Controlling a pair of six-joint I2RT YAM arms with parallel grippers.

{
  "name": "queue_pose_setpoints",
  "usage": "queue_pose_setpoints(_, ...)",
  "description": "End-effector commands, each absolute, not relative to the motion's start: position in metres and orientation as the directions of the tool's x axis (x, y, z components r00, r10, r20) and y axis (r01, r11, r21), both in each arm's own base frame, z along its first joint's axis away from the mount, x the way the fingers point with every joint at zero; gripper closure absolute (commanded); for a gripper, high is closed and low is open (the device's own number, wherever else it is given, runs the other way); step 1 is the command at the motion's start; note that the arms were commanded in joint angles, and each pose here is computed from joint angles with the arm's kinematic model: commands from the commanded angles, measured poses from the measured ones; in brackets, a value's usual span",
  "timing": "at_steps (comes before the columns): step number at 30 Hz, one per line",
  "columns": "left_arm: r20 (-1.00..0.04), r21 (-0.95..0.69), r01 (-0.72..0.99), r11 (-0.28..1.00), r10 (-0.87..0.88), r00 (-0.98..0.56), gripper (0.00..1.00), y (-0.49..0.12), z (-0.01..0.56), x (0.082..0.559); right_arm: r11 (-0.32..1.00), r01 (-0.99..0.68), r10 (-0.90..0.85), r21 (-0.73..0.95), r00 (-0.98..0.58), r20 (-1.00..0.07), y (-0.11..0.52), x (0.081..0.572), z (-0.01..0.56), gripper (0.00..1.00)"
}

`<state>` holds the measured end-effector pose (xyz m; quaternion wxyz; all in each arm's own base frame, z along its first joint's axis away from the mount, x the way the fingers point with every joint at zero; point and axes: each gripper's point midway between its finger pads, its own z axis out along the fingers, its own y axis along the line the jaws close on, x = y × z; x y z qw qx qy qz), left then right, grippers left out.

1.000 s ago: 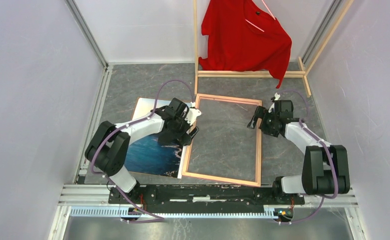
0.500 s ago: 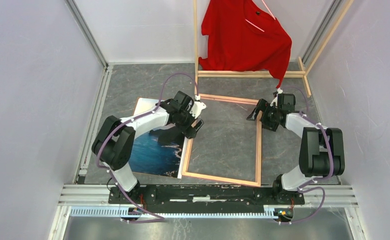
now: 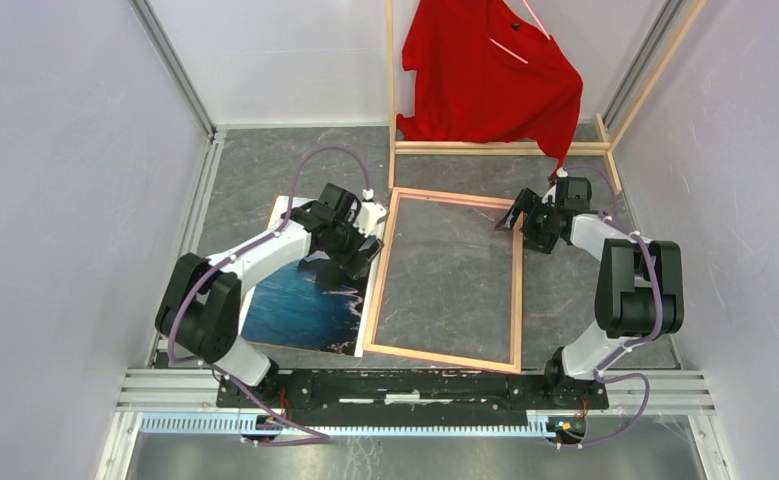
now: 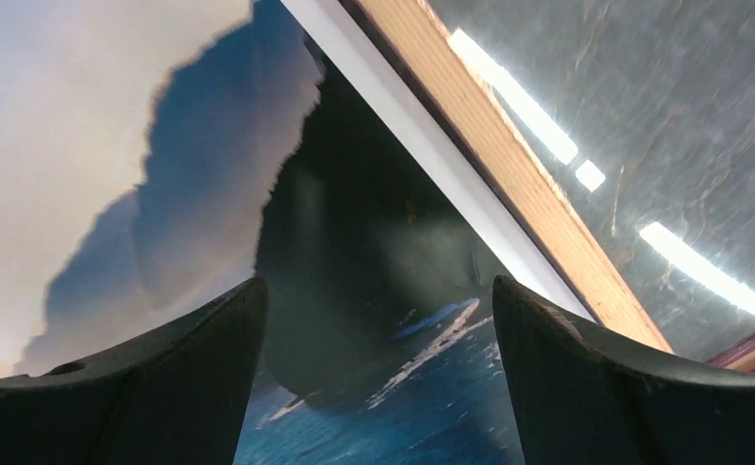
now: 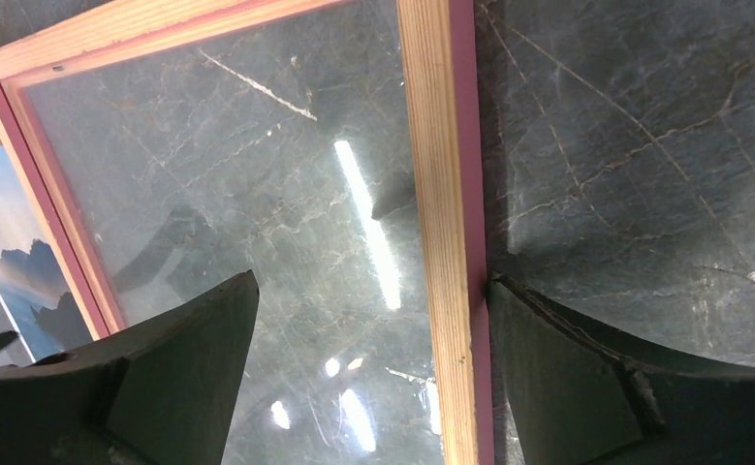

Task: Put the photo into the frame
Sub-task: Adjust the photo frame at the center of the board.

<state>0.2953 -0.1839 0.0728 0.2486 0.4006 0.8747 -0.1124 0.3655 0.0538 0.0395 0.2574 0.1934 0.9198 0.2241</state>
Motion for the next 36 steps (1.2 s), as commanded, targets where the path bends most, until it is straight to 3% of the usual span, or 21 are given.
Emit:
queue_pose_setpoints(1, -0.524, 0.021, 0.776, 0.63, 0.668, -0.528, 0.09, -0.191, 0.057, 0.291, 0.809, 0.214, 0.489, 0.548, -0.763, -0.423, 0.054, 0.386, 0.056, 0.05)
queue_pose_setpoints(20, -0.504, 0.092, 0.787, 0.61, 0.71, -0.492, 0.09, -0.222, 0.026, 0.297, 0.756, 0.211, 0.529, 0.62, -0.755, -0.388, 0.061, 0.425, 0.065, 0.06)
queue_pose_setpoints(36, -0.529, 0.123, 0.787, 0.605, 0.711, -0.464, 0.09, -0.255, 0.034, 0.329, 0.789, 0.321, 0.58, 0.524, -0.669, -0.465, 0.02, 0.371, 0.067, 0.04)
